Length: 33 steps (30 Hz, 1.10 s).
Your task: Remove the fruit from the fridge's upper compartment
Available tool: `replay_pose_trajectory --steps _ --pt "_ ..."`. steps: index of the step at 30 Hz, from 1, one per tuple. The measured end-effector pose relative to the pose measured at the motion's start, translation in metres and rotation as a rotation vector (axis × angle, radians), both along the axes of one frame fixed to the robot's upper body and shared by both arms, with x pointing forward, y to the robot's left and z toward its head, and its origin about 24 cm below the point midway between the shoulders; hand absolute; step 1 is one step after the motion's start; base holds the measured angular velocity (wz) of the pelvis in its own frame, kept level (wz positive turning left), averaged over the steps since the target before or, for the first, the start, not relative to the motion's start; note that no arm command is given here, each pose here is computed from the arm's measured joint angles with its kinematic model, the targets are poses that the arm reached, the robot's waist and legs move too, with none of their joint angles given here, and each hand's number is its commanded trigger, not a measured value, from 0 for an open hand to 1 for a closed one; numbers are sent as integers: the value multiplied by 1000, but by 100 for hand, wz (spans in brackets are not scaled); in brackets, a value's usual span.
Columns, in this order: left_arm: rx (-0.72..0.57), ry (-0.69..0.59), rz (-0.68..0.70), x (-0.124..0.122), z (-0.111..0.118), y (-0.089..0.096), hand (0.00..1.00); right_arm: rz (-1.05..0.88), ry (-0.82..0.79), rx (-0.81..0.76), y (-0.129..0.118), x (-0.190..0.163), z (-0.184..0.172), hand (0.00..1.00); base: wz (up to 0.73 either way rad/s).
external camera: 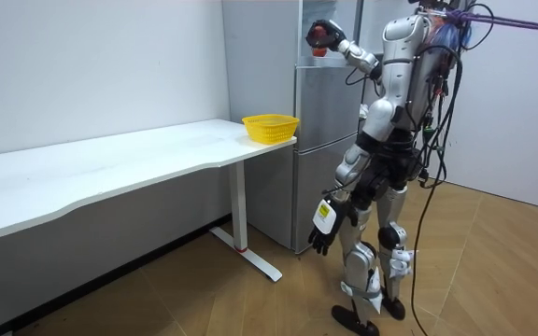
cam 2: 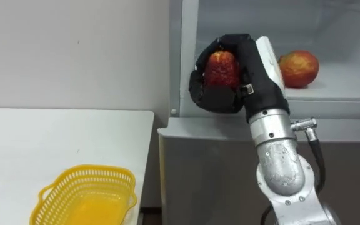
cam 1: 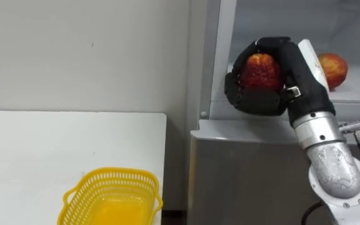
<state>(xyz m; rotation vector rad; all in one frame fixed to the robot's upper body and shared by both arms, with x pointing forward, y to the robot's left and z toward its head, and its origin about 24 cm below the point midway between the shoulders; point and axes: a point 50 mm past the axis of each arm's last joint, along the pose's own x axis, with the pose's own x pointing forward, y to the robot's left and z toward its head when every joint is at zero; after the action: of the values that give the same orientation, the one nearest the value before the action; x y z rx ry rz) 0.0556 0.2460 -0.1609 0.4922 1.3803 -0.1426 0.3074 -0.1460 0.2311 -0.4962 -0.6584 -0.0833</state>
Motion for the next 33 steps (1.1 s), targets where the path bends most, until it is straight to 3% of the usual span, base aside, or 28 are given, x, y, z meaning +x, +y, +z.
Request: replay_pose_trajectory --steps 6,13,19,33 --pt "-19 4 -21 -2 -2 -5 0 51 -133 -78 27 -29 -2 100 0" --pt "-24 13 -40 -3 -3 -5 0 147 -135 -217 60 -37 -15 100 0" --pt "-33 9 -51 5 -1 0 0 152 -163 -365 74 -42 -21 100 4" --pt "-26 17 -101 11 -1 -2 0 151 -139 -519 89 -40 -38 100 7"
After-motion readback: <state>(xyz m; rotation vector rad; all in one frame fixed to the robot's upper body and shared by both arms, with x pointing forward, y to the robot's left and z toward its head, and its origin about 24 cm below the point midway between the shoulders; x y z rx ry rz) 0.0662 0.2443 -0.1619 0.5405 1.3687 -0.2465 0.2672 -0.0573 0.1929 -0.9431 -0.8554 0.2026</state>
